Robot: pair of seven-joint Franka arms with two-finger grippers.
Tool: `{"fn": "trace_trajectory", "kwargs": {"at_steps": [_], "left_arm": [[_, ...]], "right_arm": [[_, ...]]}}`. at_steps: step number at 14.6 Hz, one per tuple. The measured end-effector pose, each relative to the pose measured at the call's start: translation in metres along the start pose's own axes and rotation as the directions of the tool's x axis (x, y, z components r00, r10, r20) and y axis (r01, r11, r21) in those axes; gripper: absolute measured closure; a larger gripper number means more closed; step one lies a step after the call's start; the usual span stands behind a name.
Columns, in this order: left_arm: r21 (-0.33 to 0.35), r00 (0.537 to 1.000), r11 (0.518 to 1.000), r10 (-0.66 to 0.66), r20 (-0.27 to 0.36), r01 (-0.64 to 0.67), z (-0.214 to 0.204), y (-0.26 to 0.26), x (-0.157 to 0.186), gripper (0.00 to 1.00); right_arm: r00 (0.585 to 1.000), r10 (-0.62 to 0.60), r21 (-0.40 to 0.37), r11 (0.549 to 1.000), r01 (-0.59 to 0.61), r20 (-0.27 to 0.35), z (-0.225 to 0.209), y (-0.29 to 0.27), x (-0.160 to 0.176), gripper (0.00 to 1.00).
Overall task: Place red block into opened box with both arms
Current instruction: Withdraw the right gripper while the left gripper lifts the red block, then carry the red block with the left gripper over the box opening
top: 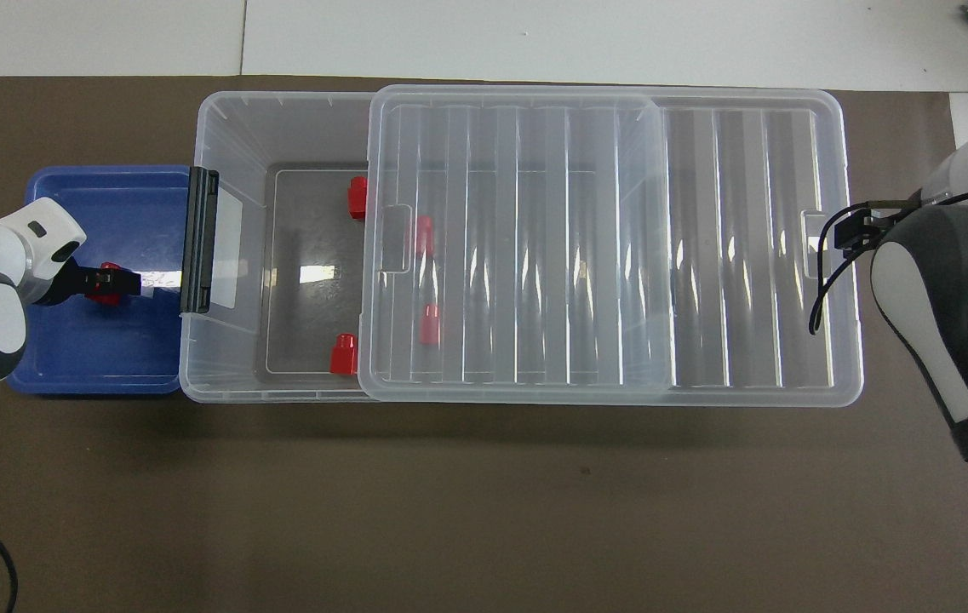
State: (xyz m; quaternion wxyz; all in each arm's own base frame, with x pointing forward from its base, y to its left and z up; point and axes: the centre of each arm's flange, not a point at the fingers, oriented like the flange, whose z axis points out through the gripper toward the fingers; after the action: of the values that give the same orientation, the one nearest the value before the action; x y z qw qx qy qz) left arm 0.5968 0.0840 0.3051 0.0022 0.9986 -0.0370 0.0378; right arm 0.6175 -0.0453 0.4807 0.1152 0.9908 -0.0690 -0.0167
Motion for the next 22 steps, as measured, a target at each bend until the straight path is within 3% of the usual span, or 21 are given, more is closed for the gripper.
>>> {"fn": "trace_trajectory", "kwargs": {"at_steps": [2, 3, 5, 8, 11, 13, 17, 22], "left_arm": [[0.000, 1.000, 1.000, 0.000, -0.002, 0.000, 0.007, 0.001, -0.005, 0.00], [0.001, 1.000, 1.000, 0.000, -0.004, 0.000, 0.007, 0.001, -0.005, 0.08], [0.001, 1.000, 1.000, 0.000, -0.006, 0.000, 0.007, 0.001, -0.005, 0.35], [0.002, 1.000, 1.000, 0.001, -0.011, -0.001, 0.004, 0.001, -0.003, 0.66], [-0.005, 1.000, 1.000, 0.001, 0.023, 0.000, -0.011, -0.001, 0.006, 0.66], [-0.015, 0.998, 1.000, -0.010, 0.066, 0.011, -0.043, 0.000, 0.022, 0.66], [-0.023, 0.991, 0.999, -0.044, 0.127, 0.047, -0.108, 0.013, 0.042, 0.66], [-0.055, 0.964, 0.976, -0.197, 0.178, 0.210, -0.176, 0.077, 0.058, 0.66]], "right_arm": [[1.000, -0.002, -0.002, 1.000, 0.002, -0.004, -0.002, -0.001, 0.000, 0.00], [1.000, -0.005, 0.000, 1.000, 0.005, -0.011, -0.006, -0.002, -0.001, 0.00], [0.999, -0.001, 0.036, 0.999, 0.002, -0.038, -0.025, -0.006, -0.006, 0.00], [0.996, 0.036, 0.150, 0.988, -0.023, -0.086, -0.074, -0.003, -0.024, 0.00], [0.992, 0.055, 0.208, 0.978, -0.031, -0.110, -0.124, 0.009, -0.056, 0.00], [0.993, 0.058, 0.218, 0.975, -0.034, -0.102, -0.145, 0.018, -0.077, 0.00], [0.998, 0.050, 0.211, 0.977, -0.042, -0.030, -0.139, 0.024, -0.094, 0.00], [0.999, 0.039, 0.209, 0.977, -0.033, -0.021, -0.135, 0.018, -0.095, 0.00]]}}
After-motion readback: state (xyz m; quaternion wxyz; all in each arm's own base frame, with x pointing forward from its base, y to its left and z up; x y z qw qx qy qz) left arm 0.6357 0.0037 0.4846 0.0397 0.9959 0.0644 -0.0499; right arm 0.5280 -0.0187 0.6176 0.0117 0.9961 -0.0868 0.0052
